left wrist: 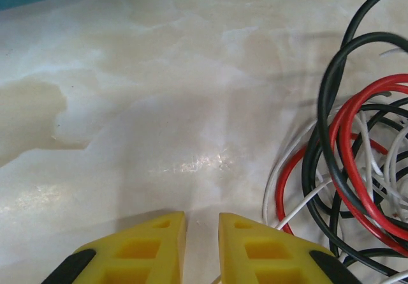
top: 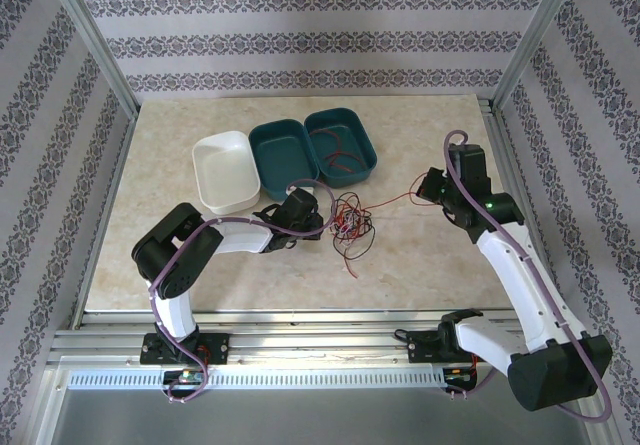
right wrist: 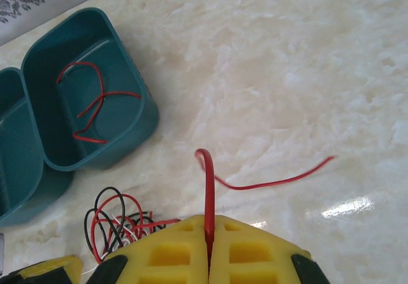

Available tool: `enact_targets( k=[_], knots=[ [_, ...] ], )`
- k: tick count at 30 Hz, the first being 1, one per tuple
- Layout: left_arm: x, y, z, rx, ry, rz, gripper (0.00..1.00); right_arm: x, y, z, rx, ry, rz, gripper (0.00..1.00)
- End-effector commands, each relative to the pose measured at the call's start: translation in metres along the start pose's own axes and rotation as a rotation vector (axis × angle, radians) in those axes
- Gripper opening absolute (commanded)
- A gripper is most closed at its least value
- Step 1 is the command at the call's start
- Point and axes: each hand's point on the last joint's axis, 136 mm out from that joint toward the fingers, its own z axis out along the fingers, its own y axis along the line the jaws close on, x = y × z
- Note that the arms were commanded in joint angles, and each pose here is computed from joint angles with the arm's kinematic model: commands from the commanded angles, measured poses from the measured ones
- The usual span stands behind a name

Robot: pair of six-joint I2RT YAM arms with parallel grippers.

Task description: Untangle the cables

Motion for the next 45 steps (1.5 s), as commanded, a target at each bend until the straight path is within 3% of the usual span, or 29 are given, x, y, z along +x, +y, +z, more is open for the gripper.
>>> enact_targets(
  k=[1, 14, 24, 35, 45],
  knots=[
    [-0.002, 0.011, -0.005, -0.028, -0.004, -0.01, 0.21, -0.02, -0.006, -0.019, 0.036, -0.077, -0.017, 0.0],
    [0.001, 0.008, -0.005, -0.002, 0.007, -0.002, 0.21, -0.043, 0.013, -0.039, -0.037, -0.133, -0.062, 0.0],
    [0.003, 0.01, -0.005, -0.009, 0.009, -0.008, 0.21, -0.072, 0.018, -0.075, -0.039, -0.24, -0.089, 0.0],
    [0.005, 0.008, -0.011, 0.026, -0.008, -0.035, 0.21, -0.08, 0.044, -0.108, -0.138, -0.209, -0.153, 0.0],
    [0.009, 0.01, -0.012, 0.028, -0.007, -0.043, 0.21, -0.104, 0.062, -0.149, -0.18, -0.275, -0.204, 0.0]
  ],
)
